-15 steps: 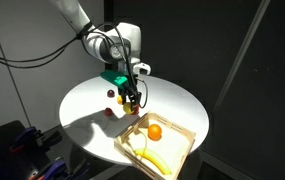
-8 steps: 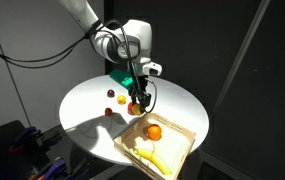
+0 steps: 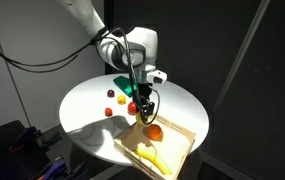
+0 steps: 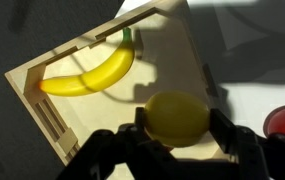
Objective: Put the toy orange and lemon on the tray
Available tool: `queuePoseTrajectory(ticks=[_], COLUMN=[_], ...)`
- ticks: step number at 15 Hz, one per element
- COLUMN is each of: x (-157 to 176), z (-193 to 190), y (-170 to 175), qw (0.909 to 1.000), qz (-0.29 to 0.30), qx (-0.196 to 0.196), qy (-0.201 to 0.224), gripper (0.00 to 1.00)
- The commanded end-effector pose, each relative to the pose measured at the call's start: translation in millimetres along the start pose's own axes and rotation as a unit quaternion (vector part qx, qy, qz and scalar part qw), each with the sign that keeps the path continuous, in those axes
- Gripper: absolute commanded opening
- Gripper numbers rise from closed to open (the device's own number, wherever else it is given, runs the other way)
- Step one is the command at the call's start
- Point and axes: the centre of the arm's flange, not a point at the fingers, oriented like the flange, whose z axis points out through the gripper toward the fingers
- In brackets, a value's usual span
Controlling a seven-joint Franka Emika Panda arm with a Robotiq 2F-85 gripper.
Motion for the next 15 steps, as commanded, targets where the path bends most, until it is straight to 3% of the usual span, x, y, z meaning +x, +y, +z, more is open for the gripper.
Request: queuePoseTrajectory(ticks=[1,5,6,7,10,15], x=[6.2,3.9,3.4,3.1,2.5,-2.8], z=[7.9,17.1,18.4,19.6,21.2,18.8], y=[6.2,6.5,6.1,5.8,4.9,-4.3], qw=[0.9998,0.9997,0.9997,0.9997,0.9997,0.9997], qz=[0.019,0.017,0.016,0.016,0.015,-0.007], qx=[0.001,0.001,0.0,0.0,0.0,0.004], qy=[-0.01,-0.017,-0.017,-0.019,-0.02,-0.021], gripper=[0.41,0.41,0.6,0.91,1.0,1.0])
